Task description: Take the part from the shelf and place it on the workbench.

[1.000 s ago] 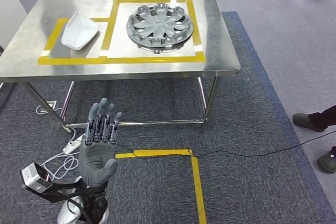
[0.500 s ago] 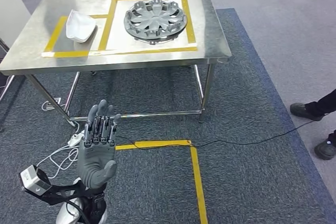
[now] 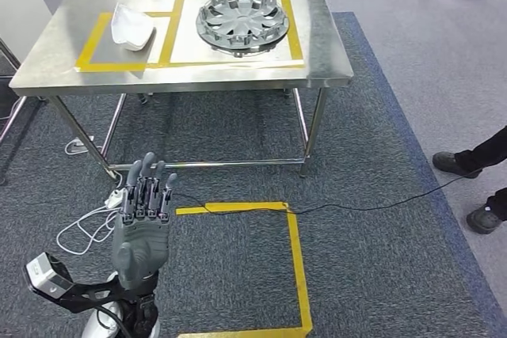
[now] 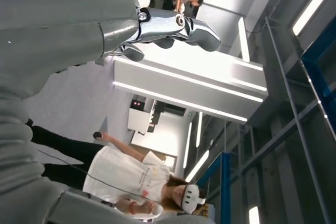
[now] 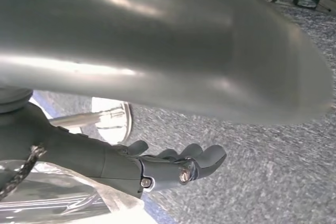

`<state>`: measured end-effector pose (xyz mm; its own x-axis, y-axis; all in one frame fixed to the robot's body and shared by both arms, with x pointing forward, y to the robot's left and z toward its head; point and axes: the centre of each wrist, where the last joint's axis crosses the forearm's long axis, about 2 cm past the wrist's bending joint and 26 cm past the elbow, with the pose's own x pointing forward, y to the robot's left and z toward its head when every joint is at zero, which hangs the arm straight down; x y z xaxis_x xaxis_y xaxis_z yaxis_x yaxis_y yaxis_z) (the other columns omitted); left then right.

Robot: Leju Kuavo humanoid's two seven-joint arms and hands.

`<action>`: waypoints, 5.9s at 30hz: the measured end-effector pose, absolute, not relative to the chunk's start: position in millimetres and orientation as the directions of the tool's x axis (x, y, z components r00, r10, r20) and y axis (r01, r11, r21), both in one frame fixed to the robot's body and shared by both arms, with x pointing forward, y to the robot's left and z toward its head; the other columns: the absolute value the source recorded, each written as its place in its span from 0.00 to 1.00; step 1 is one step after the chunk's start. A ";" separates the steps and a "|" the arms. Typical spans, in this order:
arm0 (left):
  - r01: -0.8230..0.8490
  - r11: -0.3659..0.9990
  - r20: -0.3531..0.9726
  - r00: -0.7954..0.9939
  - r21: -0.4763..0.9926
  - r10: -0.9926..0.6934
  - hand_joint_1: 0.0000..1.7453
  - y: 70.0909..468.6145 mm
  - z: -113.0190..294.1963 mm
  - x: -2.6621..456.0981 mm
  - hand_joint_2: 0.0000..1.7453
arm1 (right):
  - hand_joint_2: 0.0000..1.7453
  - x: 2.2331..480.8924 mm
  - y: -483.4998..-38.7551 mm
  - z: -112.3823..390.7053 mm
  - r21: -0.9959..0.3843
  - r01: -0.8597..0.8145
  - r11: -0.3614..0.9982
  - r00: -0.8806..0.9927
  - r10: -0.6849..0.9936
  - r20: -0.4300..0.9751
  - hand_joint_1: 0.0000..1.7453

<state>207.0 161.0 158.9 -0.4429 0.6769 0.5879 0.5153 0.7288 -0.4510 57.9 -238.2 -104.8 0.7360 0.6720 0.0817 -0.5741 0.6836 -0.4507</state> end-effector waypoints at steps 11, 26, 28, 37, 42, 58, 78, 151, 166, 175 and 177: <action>0.391 0.782 0.646 -0.442 -0.486 0.623 0.00 162.1 153.2 202.2 0.00 | 0.00 53.8 -239.5 -105.6 -0.429 -0.529 0.732 0.779 0.620 0.096 0.00; 0.266 0.827 0.661 -0.503 -0.495 0.557 0.00 163.9 154.9 196.2 0.00 | 0.00 53.2 -237.5 -104.3 -0.508 -0.424 0.749 0.802 0.572 0.173 0.00; 0.260 0.830 0.657 -0.513 -0.493 0.552 0.00 163.7 155.5 195.9 0.00 | 0.00 53.4 -237.2 -104.3 -0.505 -0.432 0.747 0.802 0.575 0.164 0.00; 0.132 0.918 0.703 -0.606 -0.373 0.372 0.00 166.1 153.5 193.8 0.00 | 0.00 48.9 -239.2 -106.1 -0.388 -0.288 0.875 0.781 0.449 0.433 0.00; 0.119 0.924 0.704 -0.614 -0.364 0.356 0.00 167.9 152.0 193.0 0.00 | 0.00 50.6 -239.4 -106.5 -0.322 -0.243 0.915 0.802 0.376 0.464 0.00; 0.118 0.930 0.709 -0.615 -0.349 0.345 0.00 169.0 151.0 192.4 0.00 | 0.00 51.3 -241.1 -105.9 -0.395 -0.240 0.887 0.862 0.382 0.334 0.00; 0.120 0.926 0.718 -0.599 -0.357 0.354 0.00 168.4 149.8 191.2 0.00 | 0.00 49.9 -240.2 -106.1 -0.383 -0.251 0.889 0.864 0.384 0.325 0.00; 0.075 0.939 0.744 -0.590 -0.335 0.313 0.00 176.4 144.9 185.9 0.00 | 0.00 55.2 -237.1 -105.4 -0.348 -0.273 0.897 0.854 0.392 0.341 0.00; 0.071 0.938 0.745 -0.588 -0.340 0.315 0.00 175.0 145.8 185.8 0.00 | 0.00 51.4 -236.6 -105.9 -0.342 -0.282 0.896 0.861 0.394 0.322 0.00; 0.069 0.938 0.746 -0.587 -0.340 0.314 0.00 175.2 145.6 185.7 0.00 | 0.00 49.8 -235.8 -106.0 -0.340 -0.285 0.896 0.861 0.395 0.319 0.00; 0.070 0.938 0.745 -0.588 -0.340 0.314 0.00 175.1 146.0 186.1 0.00 | 0.00 50.3 -234.7 -105.9 -0.338 -0.285 0.897 0.861 0.394 0.321 0.00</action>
